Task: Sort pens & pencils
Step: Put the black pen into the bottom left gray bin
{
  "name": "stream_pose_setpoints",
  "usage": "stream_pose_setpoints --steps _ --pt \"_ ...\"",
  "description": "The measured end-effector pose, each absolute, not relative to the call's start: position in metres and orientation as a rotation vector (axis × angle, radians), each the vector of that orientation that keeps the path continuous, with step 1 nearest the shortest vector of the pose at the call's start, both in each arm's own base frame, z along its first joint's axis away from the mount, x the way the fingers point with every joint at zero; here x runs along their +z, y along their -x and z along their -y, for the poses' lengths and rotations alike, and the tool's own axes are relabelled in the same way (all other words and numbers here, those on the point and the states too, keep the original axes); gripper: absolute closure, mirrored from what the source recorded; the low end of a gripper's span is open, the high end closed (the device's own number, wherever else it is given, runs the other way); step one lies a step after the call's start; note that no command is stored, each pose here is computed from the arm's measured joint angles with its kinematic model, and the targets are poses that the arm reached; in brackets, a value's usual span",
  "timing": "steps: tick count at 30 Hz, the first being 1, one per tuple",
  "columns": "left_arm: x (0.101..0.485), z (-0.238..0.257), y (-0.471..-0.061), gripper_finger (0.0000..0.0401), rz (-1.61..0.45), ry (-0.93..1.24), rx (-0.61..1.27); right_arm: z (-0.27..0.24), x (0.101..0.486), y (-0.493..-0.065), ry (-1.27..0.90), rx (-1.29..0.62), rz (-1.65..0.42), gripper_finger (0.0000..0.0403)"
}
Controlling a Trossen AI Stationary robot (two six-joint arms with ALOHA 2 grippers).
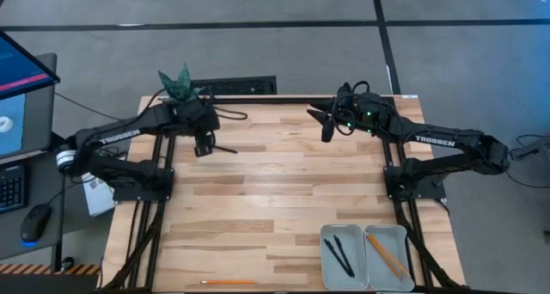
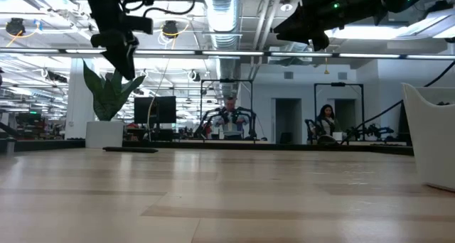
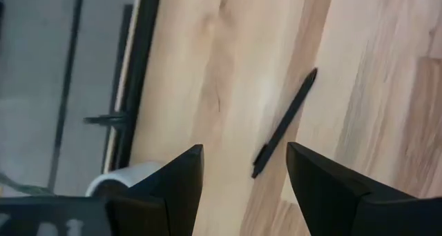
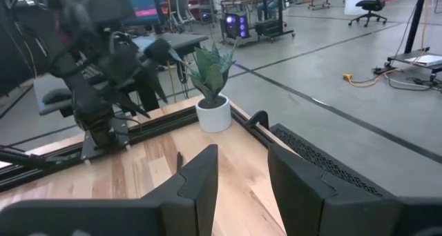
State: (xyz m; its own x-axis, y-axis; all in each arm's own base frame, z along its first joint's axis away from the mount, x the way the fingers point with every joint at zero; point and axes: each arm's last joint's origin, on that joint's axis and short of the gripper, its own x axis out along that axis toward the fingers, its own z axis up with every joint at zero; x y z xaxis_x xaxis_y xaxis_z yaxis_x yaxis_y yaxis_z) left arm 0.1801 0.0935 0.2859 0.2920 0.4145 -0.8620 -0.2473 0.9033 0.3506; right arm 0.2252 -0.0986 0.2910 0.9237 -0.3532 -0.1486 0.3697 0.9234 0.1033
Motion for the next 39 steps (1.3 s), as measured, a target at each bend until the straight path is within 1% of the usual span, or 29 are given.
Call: stream_pose_setpoints --steps 8,14,18,23,30,34,39 --pt "0.274 -0.112 -0.182 0.0202 -1.258 -0.140 0.328 0.099 0.291 -0.225 -0.131 -0.373 -0.131 0.0255" --pt "0.261 -0.120 -0.187 0.0202 -1.357 -0.268 0.183 0.099 0.291 -0.225 -0.131 -0.374 -0.134 0.0252" --pt "0.251 -0.123 -0.194 0.0202 -1.393 -0.283 0.101 0.099 0.290 -0.225 -0.132 -0.374 -0.134 0.0253" --pt "0.235 -0.127 -0.204 0.0202 -1.422 -0.248 -0.001 0.099 0.290 -0.225 -0.131 -0.374 -0.134 0.0254" --pt "0.208 -0.136 -0.215 0.0202 -1.517 -0.200 -0.066 0.099 0.290 -0.225 -0.132 -0.373 -0.134 0.0254" --pt "0.193 -0.145 -0.216 0.0202 -1.563 -0.153 -0.083 0.099 0.290 -0.225 -0.132 -0.373 -0.134 0.0254" --pt "0.178 -0.158 -0.214 0.0202 -1.574 -0.027 -0.076 0.099 0.290 -0.225 -0.132 -0.373 -0.135 0.0252"
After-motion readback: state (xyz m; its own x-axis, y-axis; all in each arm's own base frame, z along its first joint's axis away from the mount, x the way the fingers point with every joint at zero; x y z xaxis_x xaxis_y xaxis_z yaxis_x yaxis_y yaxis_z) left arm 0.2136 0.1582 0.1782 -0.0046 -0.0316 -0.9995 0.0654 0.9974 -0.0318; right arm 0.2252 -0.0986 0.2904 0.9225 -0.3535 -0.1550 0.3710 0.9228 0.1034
